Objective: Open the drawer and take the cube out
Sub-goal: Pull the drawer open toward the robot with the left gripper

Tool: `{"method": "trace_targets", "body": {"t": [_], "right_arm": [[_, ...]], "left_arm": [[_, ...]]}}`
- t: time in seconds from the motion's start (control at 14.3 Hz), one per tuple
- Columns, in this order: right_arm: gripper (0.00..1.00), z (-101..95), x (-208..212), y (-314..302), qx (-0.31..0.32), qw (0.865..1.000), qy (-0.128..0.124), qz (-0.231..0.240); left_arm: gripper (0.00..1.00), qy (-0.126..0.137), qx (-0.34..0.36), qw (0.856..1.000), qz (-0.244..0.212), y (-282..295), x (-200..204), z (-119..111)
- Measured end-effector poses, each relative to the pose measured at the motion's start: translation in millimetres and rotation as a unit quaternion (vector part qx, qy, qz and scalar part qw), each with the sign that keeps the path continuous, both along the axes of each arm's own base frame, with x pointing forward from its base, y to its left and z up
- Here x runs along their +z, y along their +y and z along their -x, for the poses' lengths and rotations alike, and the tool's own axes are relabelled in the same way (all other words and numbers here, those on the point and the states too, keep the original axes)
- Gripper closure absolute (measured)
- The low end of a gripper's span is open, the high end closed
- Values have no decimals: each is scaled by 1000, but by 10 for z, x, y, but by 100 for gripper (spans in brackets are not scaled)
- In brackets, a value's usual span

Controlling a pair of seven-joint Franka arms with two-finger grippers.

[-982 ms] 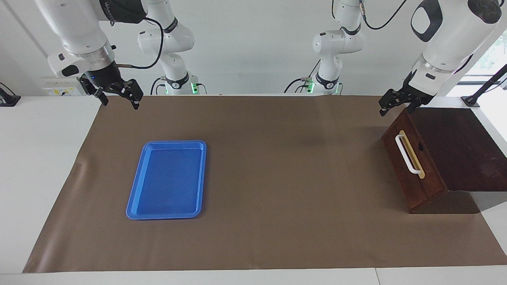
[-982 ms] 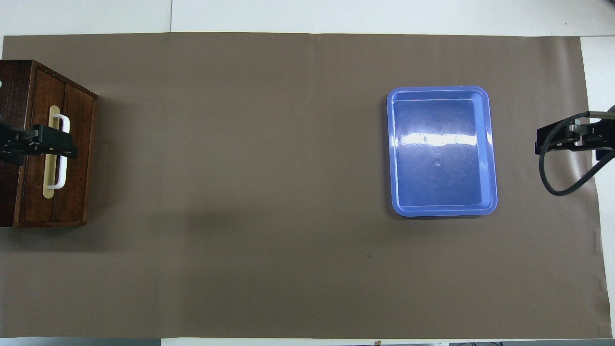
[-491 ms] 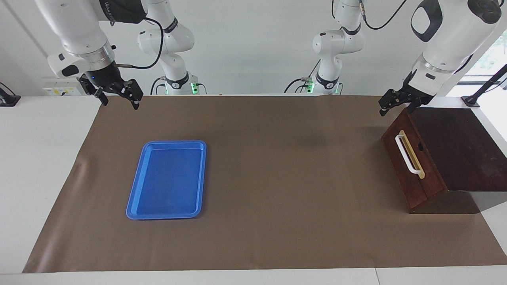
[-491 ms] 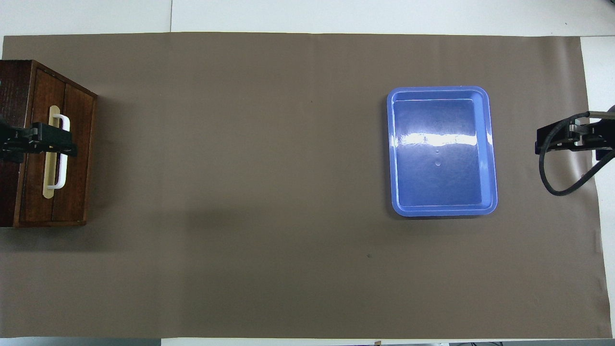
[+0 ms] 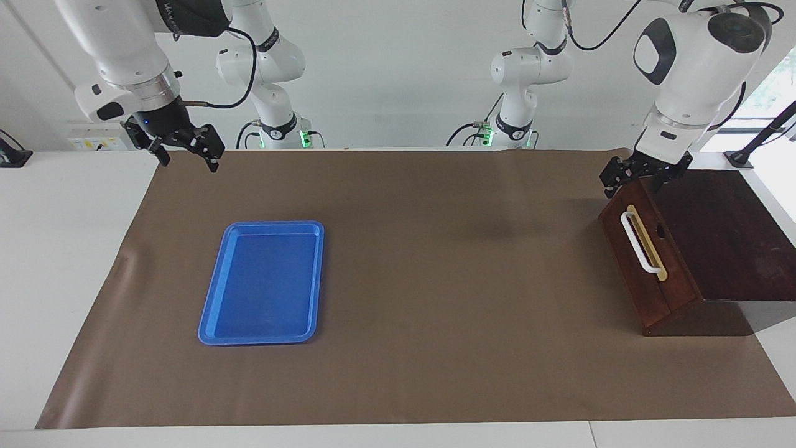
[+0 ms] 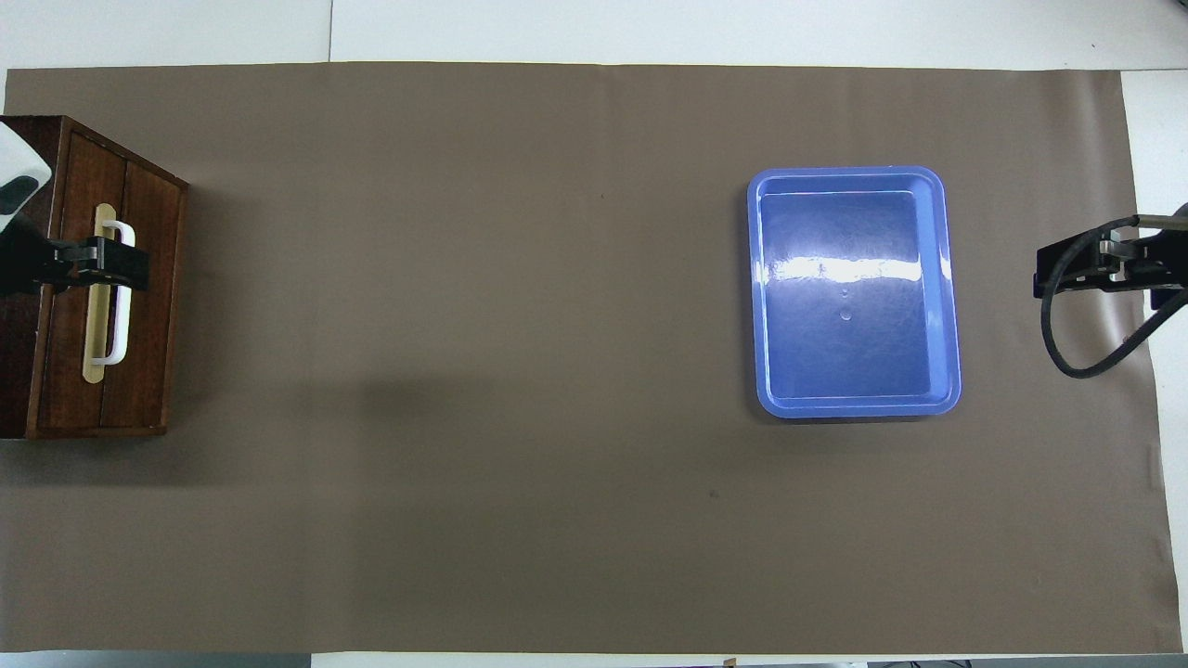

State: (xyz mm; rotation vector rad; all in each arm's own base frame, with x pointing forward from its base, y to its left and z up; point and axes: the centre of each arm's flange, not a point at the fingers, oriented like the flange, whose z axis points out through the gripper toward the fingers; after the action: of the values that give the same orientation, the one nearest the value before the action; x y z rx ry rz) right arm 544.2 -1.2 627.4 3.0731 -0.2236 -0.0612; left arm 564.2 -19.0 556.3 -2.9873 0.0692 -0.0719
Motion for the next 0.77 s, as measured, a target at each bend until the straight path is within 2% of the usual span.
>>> {"method": "trace_targets", "body": {"t": [0.35, 0.63, 0.77], "right_arm": [[0, 0, 0, 0, 0, 1000, 0, 0], [0, 0, 0, 0, 0, 1000, 0, 0], [0, 0, 0, 0, 0, 1000, 0, 0]], "left_arm": [[0, -5, -36, 996, -83, -111, -548, -87], [0, -9, -36, 995, -89, -105, -1119, -227], [0, -10, -39, 994, -98, -18, -1278, -273]]}}
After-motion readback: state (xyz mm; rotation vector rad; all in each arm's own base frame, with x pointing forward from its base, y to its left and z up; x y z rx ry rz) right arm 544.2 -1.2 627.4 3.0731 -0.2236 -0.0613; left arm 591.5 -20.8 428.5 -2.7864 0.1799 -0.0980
